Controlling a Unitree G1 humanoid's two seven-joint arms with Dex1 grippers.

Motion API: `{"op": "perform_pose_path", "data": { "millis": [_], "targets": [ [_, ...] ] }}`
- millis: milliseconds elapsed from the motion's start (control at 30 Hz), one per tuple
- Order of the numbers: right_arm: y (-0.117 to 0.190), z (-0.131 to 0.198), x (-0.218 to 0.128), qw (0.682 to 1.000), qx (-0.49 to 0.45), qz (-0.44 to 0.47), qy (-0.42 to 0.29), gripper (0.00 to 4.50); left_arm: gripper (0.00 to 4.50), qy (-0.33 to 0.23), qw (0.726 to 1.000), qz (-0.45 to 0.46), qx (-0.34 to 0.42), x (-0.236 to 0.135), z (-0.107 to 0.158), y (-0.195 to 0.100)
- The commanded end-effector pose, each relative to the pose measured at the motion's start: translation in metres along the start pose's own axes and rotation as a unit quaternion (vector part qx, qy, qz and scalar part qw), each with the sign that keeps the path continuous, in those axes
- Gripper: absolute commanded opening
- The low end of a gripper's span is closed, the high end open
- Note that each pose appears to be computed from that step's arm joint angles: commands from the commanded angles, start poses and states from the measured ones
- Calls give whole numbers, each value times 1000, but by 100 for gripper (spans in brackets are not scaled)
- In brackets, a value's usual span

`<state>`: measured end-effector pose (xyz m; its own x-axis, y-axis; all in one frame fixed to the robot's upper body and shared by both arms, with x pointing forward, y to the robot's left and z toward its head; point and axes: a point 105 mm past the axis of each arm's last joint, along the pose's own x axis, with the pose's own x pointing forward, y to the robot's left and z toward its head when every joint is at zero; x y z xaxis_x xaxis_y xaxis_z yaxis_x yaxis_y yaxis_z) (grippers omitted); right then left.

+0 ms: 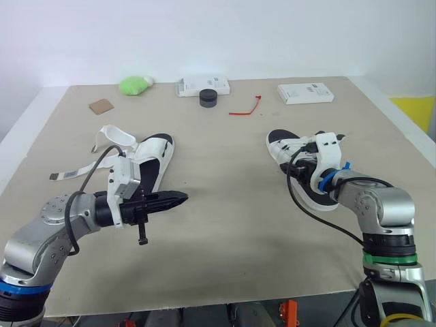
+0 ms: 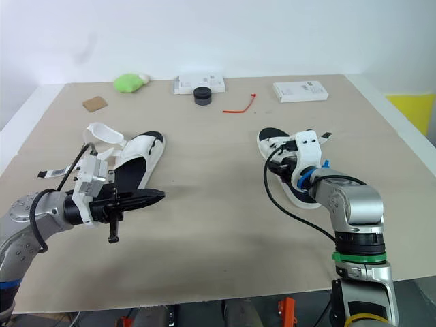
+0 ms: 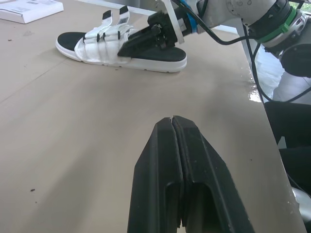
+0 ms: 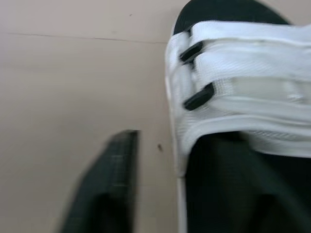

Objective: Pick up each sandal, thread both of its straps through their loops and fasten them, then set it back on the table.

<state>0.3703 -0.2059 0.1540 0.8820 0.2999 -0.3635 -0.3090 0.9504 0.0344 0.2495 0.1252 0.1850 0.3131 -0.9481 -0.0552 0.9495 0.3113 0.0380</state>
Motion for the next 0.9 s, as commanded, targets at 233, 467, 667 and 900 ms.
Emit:
{"op": "perform_pose_path", "data": {
  "millis": [233, 467, 667, 900],
  "targets": [
    [5, 15, -70, 986, -39, 162, -5, 372, 0, -21, 999, 31, 13, -8, 15, 2],
    [62, 25, -106, 933, -120, 337, -33, 372, 0, -10, 993, 117, -13, -29, 8, 15],
    [109, 14, -101, 895, -157, 416, -38, 372, 0, -3, 980, 189, -57, -46, -11, 18],
    [103, 24, -90, 910, -145, 381, -72, 372, 0, -3, 945, 324, -49, -67, -27, 38]
  ]
}}
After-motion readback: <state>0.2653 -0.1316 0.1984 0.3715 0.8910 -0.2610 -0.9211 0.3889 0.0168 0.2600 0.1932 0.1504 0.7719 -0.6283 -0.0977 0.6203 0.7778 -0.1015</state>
